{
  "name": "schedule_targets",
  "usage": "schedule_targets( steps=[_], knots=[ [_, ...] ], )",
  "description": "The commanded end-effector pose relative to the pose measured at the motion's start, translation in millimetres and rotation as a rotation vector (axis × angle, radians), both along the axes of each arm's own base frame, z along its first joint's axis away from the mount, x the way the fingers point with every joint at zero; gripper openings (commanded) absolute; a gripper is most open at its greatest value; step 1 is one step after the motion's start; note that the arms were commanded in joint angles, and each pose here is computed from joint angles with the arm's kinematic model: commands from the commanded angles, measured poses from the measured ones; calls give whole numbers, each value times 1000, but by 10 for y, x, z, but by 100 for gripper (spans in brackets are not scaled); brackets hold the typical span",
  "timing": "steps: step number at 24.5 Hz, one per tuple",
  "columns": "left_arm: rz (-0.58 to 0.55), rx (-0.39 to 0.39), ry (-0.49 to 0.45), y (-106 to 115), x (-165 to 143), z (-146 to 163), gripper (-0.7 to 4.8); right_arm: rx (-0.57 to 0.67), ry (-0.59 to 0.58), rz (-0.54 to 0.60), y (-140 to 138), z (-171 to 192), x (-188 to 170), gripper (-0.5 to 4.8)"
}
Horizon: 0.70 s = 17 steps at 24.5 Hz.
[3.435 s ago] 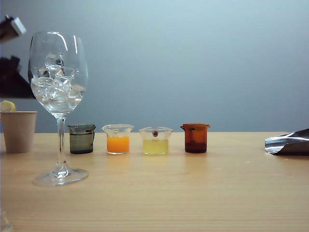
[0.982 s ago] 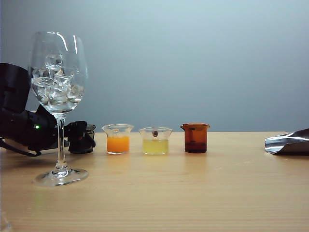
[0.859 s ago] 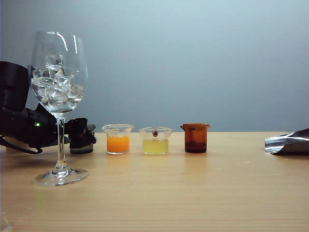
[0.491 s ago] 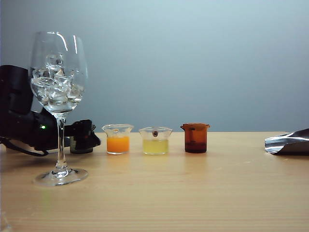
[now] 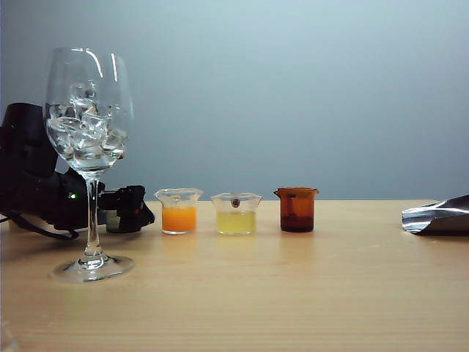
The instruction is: Pick up the first measuring cup from the left, pour the coconut rum inside into the goblet, and finally put the measuring cup back in its original place.
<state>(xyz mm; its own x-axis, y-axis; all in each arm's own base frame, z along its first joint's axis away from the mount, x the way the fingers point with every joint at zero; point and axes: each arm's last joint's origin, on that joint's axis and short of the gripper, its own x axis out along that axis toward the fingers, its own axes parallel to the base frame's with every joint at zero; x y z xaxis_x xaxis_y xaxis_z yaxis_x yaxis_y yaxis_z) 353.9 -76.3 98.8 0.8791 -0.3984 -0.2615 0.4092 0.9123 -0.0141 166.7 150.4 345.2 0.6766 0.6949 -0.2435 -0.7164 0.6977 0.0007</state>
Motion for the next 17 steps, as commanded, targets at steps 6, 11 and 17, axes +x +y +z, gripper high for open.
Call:
schedule_targets(
  steps=[6, 11, 17],
  knots=[
    [24, -3, -17, 1, 9, 27, 326, 7, -12, 3, -2, 28, -7, -6],
    [24, -4, -19, 1, 9, 29, 273, 5, -10, 3, -3, 25, -8, -6],
    [23, -13, -62, -1, 19, 70, 173, 1, -5, 3, -4, 20, -9, -6]
  ],
)
